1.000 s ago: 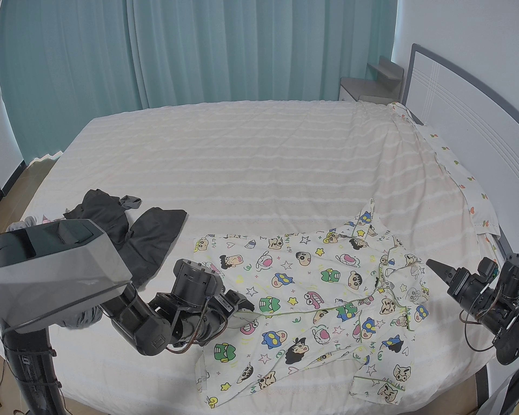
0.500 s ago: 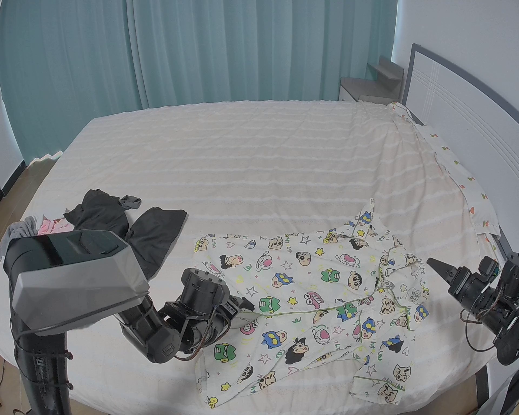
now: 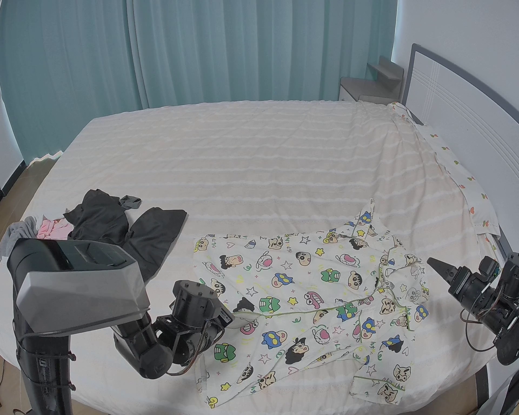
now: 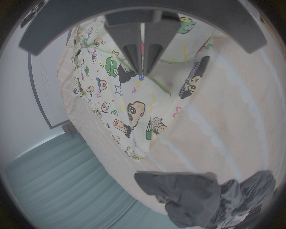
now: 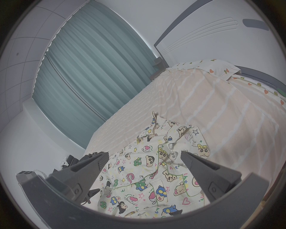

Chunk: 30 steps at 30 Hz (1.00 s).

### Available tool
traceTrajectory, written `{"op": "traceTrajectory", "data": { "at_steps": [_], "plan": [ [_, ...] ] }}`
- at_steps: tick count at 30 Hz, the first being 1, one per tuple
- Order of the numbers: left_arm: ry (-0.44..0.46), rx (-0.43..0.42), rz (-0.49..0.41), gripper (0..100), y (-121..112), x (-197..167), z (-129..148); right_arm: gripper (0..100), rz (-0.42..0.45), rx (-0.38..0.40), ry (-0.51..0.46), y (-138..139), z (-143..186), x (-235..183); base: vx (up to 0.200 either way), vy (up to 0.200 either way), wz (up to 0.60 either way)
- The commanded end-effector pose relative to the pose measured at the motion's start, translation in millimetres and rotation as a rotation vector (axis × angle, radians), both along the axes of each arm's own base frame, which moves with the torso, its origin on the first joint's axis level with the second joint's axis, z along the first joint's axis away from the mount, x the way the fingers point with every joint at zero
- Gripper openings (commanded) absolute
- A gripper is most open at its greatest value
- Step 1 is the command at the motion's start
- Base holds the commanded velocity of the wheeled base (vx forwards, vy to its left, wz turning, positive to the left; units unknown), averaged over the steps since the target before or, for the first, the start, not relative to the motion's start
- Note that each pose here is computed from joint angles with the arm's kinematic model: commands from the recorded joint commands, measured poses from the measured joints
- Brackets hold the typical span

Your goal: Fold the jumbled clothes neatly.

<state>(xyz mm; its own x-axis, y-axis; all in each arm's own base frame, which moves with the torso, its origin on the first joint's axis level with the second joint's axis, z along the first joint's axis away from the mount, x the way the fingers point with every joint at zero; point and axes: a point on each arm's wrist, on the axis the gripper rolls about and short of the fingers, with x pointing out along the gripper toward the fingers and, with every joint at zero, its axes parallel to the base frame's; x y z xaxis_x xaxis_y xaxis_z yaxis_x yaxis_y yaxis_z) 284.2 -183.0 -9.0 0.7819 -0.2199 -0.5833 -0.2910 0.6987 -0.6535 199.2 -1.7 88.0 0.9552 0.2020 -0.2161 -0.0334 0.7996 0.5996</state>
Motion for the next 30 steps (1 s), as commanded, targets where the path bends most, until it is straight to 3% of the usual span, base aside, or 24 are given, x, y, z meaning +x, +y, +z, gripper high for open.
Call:
{"op": "traceTrajectory", "data": {
  "at_steps": [1, 12, 13, 30],
  "plan": [
    [-0.040, 0.066, -0.023, 0, 10.4, -17.9, 3.7, 100, 0.002, 0.000, 0.004, 0.3, -0.5, -1.6, 0.000, 0.000, 0.00],
    [-0.035, 0.040, -0.050, 0, 6.9, -14.2, 0.4, 100, 0.002, -0.001, -0.011, 0.4, 2.8, -4.8, 0.000, 0.000, 0.00],
    [-0.031, 0.037, -0.056, 100, 6.7, -14.3, -0.1, 100, 0.002, -0.001, -0.011, 0.4, 2.8, -4.8, 0.000, 0.000, 0.00],
    [-0.060, 0.024, -0.026, 100, -7.2, 16.6, -19.2, 100, 0.000, -0.001, -0.011, 0.1, 2.7, -4.4, 0.000, 0.000, 0.00]
  ]
}}
